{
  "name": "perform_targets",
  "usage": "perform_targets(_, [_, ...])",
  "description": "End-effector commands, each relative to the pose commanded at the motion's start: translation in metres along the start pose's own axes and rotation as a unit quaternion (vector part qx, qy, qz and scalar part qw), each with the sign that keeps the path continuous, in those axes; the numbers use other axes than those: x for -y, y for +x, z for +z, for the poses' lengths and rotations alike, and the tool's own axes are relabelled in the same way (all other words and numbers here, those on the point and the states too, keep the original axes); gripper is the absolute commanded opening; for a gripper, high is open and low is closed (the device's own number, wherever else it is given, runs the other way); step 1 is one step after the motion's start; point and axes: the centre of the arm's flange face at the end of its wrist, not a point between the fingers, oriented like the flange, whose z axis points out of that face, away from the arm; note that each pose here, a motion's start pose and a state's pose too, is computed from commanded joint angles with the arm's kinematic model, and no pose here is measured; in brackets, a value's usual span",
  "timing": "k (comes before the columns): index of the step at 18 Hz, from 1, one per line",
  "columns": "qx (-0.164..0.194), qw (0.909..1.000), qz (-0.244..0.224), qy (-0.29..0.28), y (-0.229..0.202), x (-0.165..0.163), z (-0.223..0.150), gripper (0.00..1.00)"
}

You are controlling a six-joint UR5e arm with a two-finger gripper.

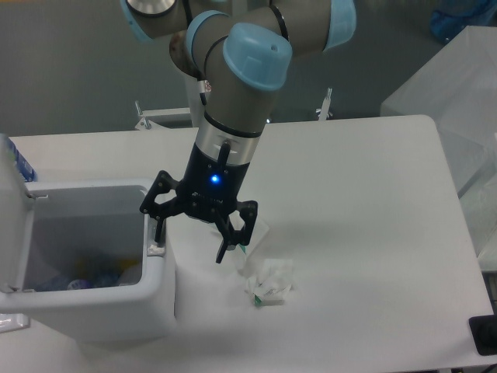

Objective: Open the trash can
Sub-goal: 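Press the grey button with the gripper to pop the lid open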

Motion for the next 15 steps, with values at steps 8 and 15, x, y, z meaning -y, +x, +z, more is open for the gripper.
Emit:
perform_targets(8, [0.129, 0.9882, 0.081, -0.016, -0.016, 0.013, -0.061, 1.0])
perform_targets(15, [0.167, 0.9674, 0.17, -0.085, -0.024, -0.001, -0.079, 1.0])
